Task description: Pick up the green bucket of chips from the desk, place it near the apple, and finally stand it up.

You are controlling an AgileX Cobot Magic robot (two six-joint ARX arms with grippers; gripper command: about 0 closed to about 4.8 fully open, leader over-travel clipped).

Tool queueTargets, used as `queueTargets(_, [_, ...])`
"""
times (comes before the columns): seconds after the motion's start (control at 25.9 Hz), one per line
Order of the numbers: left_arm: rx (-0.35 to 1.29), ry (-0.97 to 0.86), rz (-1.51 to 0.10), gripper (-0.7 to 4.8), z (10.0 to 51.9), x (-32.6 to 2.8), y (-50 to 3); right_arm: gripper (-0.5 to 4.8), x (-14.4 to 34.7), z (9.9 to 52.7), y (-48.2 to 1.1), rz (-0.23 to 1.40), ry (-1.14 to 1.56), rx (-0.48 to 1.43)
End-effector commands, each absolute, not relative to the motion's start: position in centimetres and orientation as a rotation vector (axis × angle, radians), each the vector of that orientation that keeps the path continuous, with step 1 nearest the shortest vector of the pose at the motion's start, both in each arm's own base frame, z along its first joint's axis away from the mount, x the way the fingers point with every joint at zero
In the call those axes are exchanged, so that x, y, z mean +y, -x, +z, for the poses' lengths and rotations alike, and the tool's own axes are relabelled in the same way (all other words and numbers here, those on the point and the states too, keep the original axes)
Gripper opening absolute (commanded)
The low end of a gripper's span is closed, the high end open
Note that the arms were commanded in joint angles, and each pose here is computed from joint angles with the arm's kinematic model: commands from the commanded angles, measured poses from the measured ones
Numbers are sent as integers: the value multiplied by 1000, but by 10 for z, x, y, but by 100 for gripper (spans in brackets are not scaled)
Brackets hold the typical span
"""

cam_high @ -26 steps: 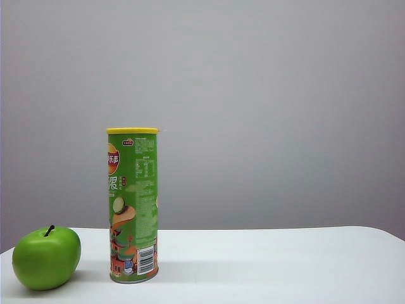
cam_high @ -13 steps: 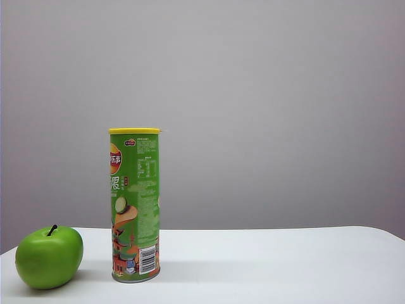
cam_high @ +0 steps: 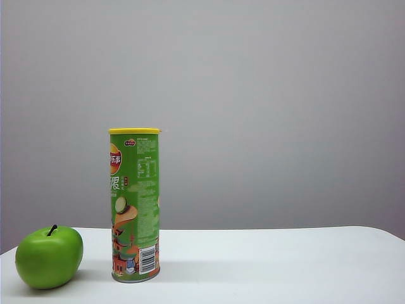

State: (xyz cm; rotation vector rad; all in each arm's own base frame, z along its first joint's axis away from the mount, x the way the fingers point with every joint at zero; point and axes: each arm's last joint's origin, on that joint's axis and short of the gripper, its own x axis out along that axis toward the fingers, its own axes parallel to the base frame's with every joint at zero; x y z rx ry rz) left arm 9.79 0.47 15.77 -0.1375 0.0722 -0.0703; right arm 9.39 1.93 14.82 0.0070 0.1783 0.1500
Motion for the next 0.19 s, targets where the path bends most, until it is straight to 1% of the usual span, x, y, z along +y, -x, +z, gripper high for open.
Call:
queueTargets(0.04, [62, 139, -77, -5, 160, 5, -98, -5, 19, 147, -94, 150, -10, 180])
queueTargets(0.19, [62, 139, -77, -5, 160, 5, -98, -5, 19, 147, -94, 150, -10, 180])
